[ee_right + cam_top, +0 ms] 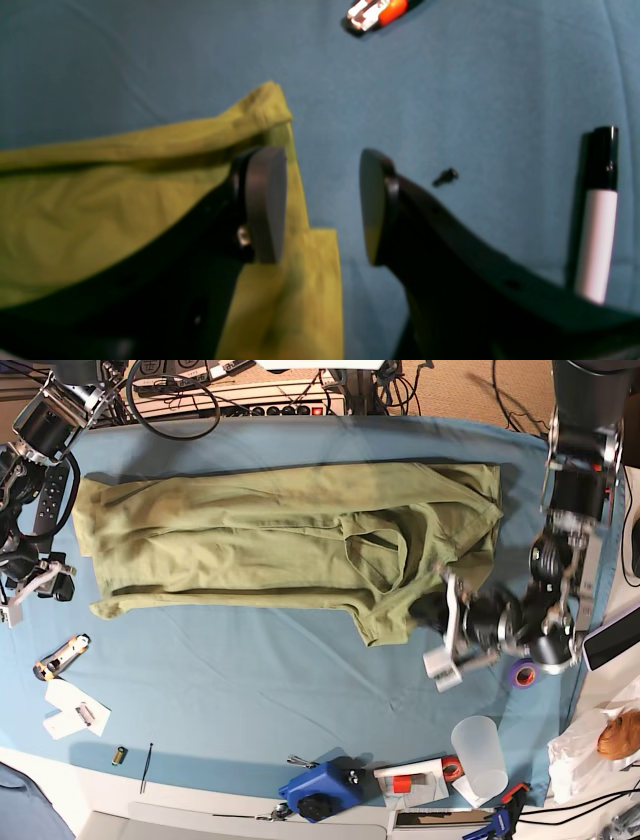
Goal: Layout the t-shirt on the table in an organized manner, then fold the t-shirt properly
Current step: 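Fold the hem corner with the left gripper up onto the collar edge, then grasp the other hem corner with the right gripper and fold it over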
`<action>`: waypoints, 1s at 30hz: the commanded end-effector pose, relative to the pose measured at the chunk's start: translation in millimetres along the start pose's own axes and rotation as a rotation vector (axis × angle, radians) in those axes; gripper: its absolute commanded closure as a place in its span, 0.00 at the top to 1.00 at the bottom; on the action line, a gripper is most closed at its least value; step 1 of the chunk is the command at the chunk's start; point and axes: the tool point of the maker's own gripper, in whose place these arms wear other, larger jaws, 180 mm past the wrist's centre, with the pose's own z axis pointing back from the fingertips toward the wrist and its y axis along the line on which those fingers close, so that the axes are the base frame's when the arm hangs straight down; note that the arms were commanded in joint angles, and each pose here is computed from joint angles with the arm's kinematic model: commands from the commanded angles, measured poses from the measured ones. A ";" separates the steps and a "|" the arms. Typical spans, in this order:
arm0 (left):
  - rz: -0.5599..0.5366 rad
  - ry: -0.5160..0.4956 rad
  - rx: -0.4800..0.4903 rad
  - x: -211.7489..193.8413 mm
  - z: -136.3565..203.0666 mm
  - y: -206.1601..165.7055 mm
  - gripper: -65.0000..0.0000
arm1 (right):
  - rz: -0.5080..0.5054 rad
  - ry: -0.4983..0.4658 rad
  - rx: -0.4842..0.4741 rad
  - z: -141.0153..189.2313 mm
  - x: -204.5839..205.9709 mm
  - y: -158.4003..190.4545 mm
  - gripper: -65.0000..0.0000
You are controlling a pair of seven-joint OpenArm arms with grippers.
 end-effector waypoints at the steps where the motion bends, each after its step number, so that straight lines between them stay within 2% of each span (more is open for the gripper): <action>1: -0.023 -0.029 0.009 6.1 8.4 -1.7 0.00 | 0.025 -0.054 -0.019 10.4 21.2 -7.5 0.38; 6: 0.041 -0.038 0.043 -23.5 6.8 -10.4 0.00 | 0.029 -0.014 -0.022 11.5 15.0 -9.2 0.38; 10: 0.136 -0.094 0.118 -38.4 26.7 4.2 0.00 | 0.065 -0.032 -0.035 19.0 27.5 -16.2 0.38; 14: 0.225 -0.185 0.184 -46.1 56.3 22.9 0.00 | 0.172 0.013 -0.048 21.3 37.1 -18.0 0.38; 17: 0.232 -0.240 0.190 -48.8 70.9 25.7 0.00 | 0.271 0.077 -0.037 14.8 37.6 -9.3 0.38; 19: 0.246 -0.246 0.199 -52.7 74.3 27.1 0.00 | 0.334 0.103 -0.044 9.4 41.5 -4.4 0.38; 27: 0.252 -0.243 0.195 -55.6 73.1 25.6 0.00 | 0.520 0.094 -0.069 -9.0 82.2 22.0 0.38; 30: 0.253 -0.243 0.196 -55.8 73.0 25.6 0.00 | 0.574 0.141 -0.060 -15.0 83.4 33.1 0.38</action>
